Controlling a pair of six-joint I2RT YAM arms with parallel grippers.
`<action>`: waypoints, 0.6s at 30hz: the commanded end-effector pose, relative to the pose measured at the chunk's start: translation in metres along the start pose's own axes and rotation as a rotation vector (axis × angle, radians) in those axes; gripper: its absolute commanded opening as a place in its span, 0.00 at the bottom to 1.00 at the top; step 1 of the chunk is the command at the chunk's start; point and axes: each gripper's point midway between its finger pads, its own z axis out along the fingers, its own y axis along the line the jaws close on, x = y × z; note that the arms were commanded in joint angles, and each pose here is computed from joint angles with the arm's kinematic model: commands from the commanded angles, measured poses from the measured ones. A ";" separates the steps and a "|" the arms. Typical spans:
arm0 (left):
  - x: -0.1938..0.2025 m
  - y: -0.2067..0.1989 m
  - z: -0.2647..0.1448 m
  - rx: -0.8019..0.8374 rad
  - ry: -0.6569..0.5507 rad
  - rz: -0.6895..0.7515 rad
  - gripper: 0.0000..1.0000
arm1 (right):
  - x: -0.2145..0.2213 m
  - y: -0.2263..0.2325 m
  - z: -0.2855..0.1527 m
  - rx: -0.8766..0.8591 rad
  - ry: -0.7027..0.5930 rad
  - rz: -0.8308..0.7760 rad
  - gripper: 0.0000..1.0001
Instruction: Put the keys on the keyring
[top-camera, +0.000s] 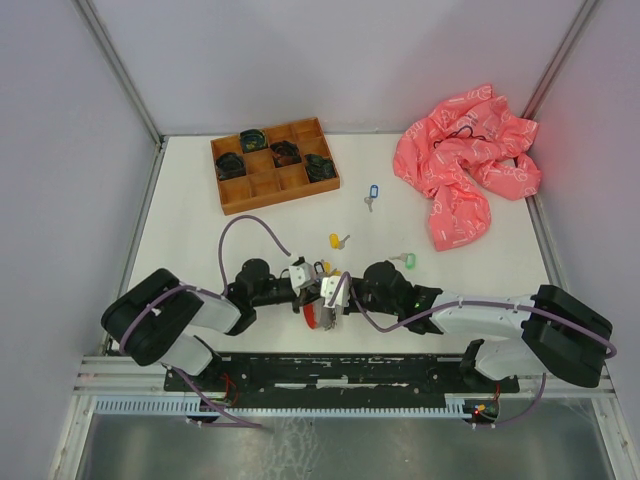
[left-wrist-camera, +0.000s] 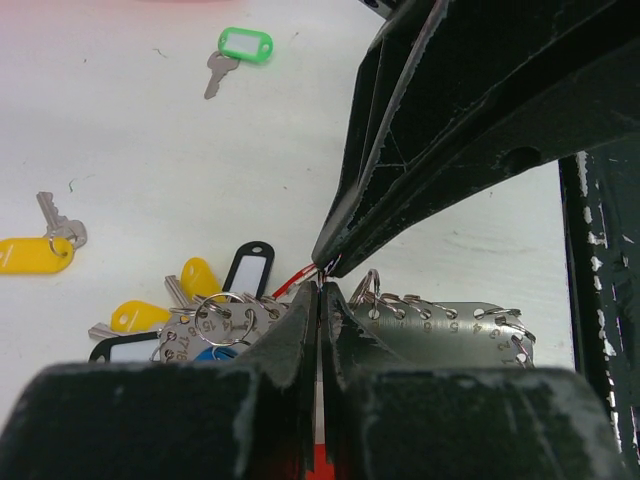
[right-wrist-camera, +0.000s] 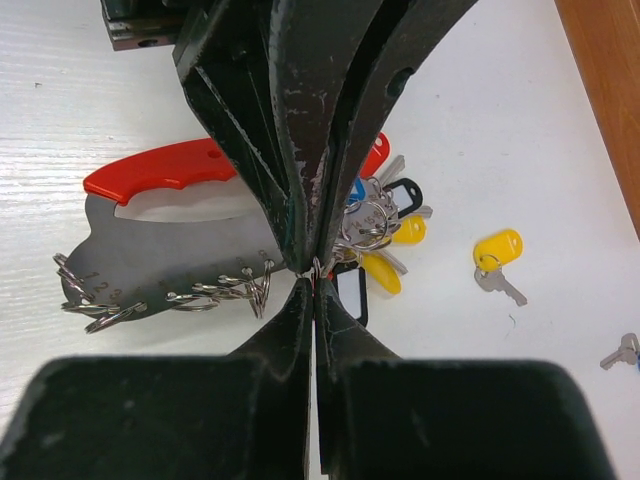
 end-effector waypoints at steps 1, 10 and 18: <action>-0.032 0.010 0.000 -0.034 -0.096 0.035 0.03 | -0.008 -0.015 -0.003 0.061 -0.005 0.007 0.01; -0.051 0.022 -0.011 -0.105 -0.176 -0.031 0.03 | -0.011 -0.005 0.000 0.031 -0.048 0.020 0.01; -0.058 0.022 -0.010 -0.131 -0.235 -0.079 0.03 | -0.030 -0.006 0.010 0.029 -0.138 0.000 0.01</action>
